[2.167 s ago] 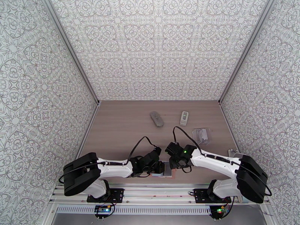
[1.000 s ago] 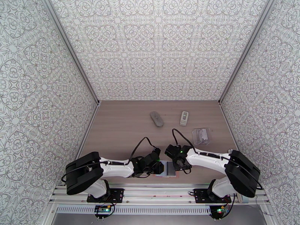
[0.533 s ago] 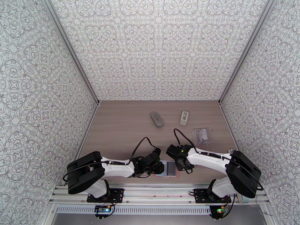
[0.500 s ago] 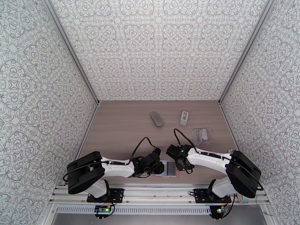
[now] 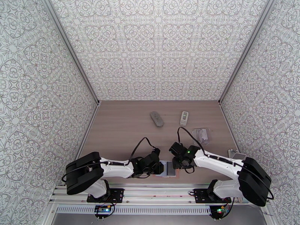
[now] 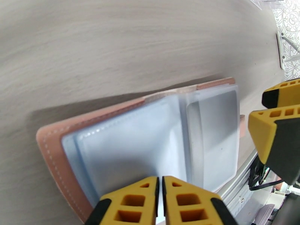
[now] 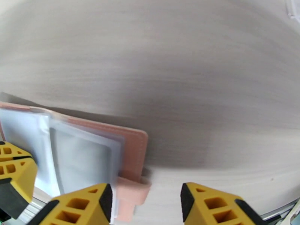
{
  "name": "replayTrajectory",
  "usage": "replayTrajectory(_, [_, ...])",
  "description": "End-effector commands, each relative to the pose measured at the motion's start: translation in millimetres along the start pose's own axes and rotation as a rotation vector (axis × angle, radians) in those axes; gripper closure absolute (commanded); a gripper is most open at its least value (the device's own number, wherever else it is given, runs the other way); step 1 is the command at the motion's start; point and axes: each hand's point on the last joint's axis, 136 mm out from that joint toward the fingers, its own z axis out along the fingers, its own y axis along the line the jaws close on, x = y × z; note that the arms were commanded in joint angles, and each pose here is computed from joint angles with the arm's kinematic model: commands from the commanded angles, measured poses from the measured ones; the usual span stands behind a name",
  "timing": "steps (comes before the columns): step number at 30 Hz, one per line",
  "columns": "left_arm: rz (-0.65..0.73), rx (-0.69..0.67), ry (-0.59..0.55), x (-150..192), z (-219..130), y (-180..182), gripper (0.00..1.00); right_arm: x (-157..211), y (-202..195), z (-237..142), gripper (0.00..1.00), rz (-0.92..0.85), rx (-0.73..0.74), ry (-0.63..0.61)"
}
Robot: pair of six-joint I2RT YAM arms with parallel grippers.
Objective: Put the credit cards into the card holder
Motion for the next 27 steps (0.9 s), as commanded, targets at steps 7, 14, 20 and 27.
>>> replayTrajectory(7, [-0.013,-0.135,-0.006,10,-21,41,0.84,9,37,20,0.48,0.044,-0.191,0.08])
replayTrajectory(14, [-0.029,-0.135,-0.027,5,-34,49,0.84,4,59,12,0.48,0.038,-0.302,0.077])
replayTrajectory(20, [-0.007,-0.084,-0.053,-5,-47,34,0.84,3,63,6,0.47,0.03,-0.326,0.072])
replayTrajectory(27, [0.03,0.036,-0.041,-8,-47,0,0.83,4,56,6,0.48,0.03,-0.296,0.07])
